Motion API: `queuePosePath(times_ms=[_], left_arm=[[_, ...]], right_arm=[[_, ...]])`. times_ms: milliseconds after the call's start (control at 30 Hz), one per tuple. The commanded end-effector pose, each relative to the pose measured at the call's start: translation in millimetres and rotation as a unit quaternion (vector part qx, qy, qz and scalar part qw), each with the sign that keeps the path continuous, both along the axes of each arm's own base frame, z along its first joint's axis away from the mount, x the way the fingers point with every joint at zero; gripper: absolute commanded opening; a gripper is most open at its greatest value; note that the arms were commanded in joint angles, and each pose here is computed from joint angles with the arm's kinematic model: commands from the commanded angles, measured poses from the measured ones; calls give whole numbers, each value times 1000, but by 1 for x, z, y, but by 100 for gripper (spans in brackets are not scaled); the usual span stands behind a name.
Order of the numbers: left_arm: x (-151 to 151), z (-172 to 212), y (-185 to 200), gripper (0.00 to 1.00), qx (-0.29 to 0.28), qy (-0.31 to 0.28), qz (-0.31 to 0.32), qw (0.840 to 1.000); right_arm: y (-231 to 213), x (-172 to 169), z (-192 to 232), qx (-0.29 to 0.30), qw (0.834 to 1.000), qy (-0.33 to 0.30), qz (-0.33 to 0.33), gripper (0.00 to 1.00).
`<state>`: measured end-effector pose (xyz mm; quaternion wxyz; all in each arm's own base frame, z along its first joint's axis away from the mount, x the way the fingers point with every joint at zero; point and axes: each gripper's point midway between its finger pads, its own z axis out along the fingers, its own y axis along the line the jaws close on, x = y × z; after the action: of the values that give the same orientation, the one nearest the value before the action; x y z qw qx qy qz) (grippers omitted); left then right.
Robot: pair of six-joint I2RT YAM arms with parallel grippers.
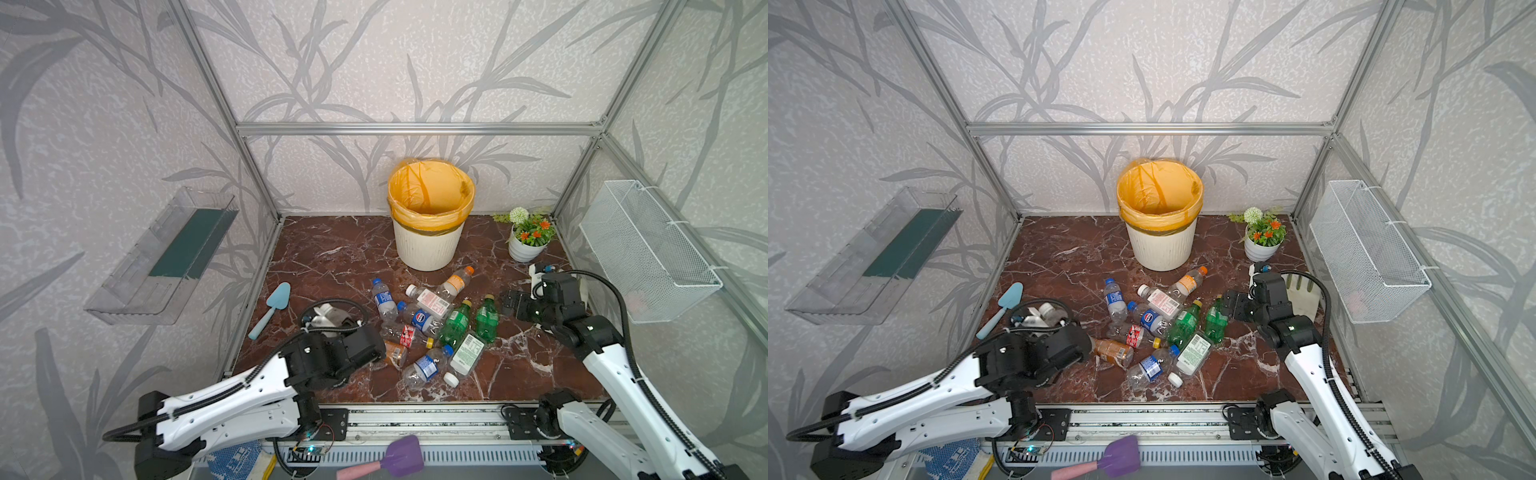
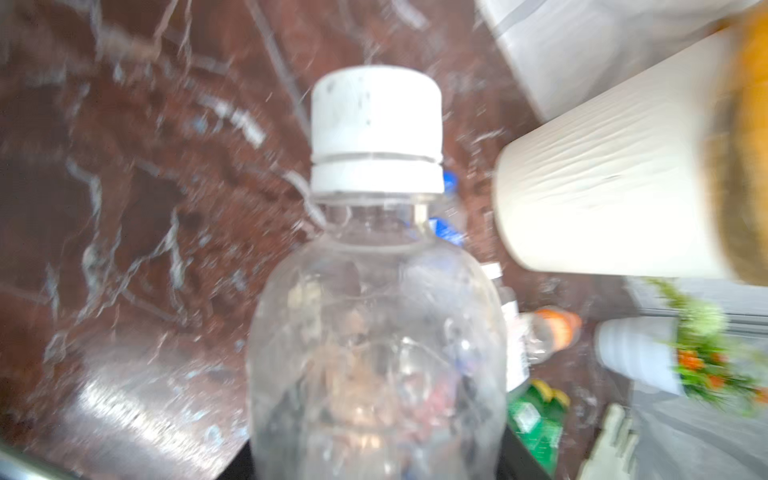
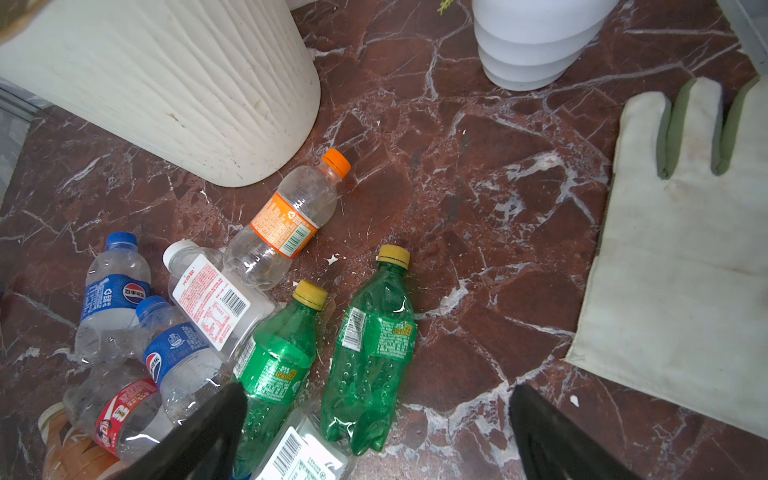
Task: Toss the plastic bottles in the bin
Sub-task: 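Lift the white-capped clear bottle with the left gripper and carry it over the bin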
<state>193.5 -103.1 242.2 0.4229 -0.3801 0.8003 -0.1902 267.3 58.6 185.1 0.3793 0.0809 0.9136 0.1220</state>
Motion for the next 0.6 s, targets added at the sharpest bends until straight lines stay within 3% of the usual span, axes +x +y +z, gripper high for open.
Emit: queuePosePath(times_ms=[0, 67, 133, 200, 300, 367, 500, 567], left_arm=[[17, 123, 45, 46, 181, -177, 21, 967], [25, 189, 37, 48, 238, -248, 20, 939], [28, 250, 25, 48, 251, -328, 14, 911], [29, 291, 14, 48, 264, -381, 7, 886], [49, 321, -21, 50, 310, -408, -33, 858], [73, 323, -48, 52, 320, -413, -61, 850], [137, 299, -93, 48, 292, -391, -111, 866], [154, 294, -111, 47, 279, -399, -128, 864]], right_arm=[[-1, 10, 34, 20, 998, -57, -9, 99], [-3, 11, 44, 26, 997, -77, -15, 99], [-6, 10, 55, 28, 995, -97, -25, 99], [-12, 6, 63, 24, 993, -112, -37, 99], [-21, 0, 73, 17, 989, -134, -56, 99], [-25, -3, 78, 16, 987, -146, -65, 99], [-26, -7, 82, 17, 987, -147, -67, 99], [-28, -10, 85, 12, 987, -147, -68, 99]])
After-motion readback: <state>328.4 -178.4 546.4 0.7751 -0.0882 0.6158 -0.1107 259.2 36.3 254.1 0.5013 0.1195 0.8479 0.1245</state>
